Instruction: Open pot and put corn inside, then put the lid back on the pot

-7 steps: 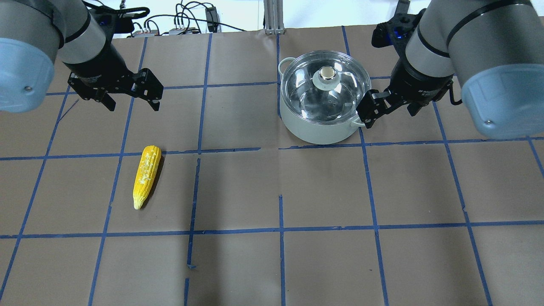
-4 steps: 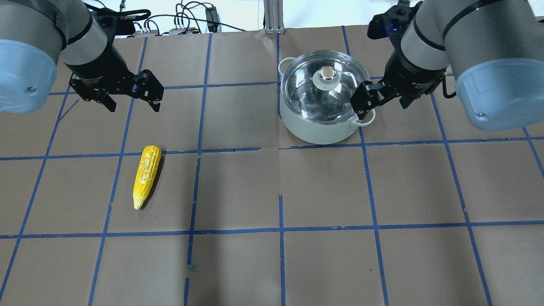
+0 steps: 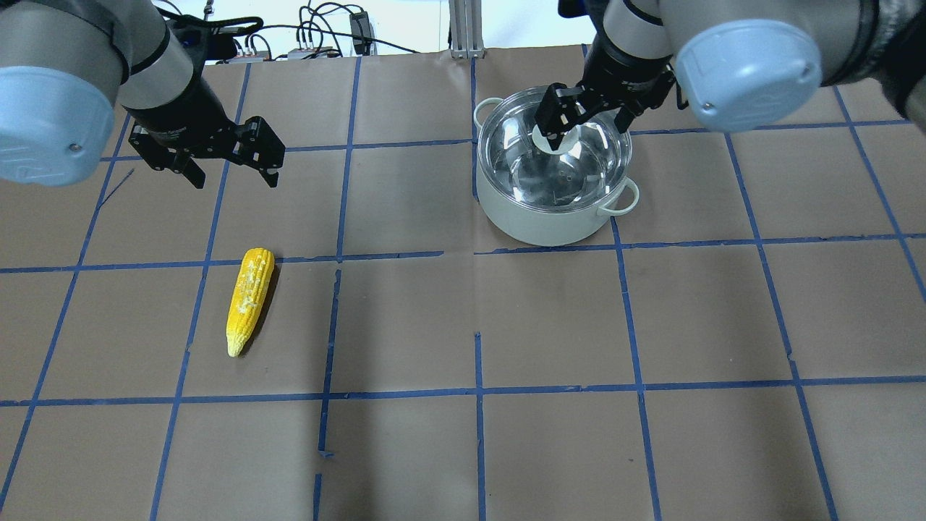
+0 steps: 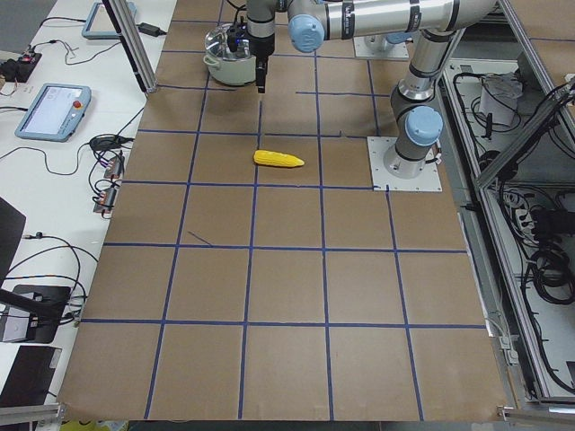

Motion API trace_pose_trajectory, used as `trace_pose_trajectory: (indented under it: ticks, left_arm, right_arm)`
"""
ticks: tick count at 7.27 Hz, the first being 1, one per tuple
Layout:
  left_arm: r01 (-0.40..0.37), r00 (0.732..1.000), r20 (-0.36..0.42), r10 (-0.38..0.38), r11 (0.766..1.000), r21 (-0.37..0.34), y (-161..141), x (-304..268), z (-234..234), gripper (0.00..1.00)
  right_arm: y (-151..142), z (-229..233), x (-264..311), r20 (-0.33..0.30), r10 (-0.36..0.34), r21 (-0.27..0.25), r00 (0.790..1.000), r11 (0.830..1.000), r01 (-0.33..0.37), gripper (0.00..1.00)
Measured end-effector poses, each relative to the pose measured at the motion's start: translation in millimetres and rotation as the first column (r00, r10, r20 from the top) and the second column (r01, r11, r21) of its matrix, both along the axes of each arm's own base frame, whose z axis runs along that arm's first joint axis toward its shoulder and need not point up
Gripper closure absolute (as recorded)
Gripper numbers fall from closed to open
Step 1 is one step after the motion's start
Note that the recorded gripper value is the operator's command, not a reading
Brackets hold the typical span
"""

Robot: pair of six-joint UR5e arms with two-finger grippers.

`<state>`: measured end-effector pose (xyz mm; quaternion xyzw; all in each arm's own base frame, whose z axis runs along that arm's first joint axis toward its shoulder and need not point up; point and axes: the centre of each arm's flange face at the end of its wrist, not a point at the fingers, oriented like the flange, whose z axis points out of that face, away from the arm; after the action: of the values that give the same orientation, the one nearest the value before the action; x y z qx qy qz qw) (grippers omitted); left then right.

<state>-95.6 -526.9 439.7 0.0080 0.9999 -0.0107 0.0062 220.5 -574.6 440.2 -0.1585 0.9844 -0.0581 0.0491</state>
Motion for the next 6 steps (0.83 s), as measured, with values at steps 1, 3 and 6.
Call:
trace_pose_trajectory:
  ticks: [1, 3, 6]
  left_arm:
    - [-0.006, 1.0, -0.005, 0.006, 1.0, -0.001, -4, -1, -4, 0.0]
    - [-0.005, 1.0, -0.008, 0.005, 1.0, -0.012, -8, -1, -4, 0.0]
    - [-0.001, 1.0, -0.008, 0.001, 1.0, -0.006, -9, 0, -10, 0.0]
  right_arm:
    - [-31, -13, 19, -0.007, 0.024, 0.002, 1.0, 1.0, -0.024, 0.0]
    - [-81, -46, 36, -0.041, 0.038, 0.018, 0.998, 0.999, -0.038, 0.0]
    - [-98, -64, 33, -0.068, 0.043, 0.031, 0.997, 0.999, -0.041, 0.0]
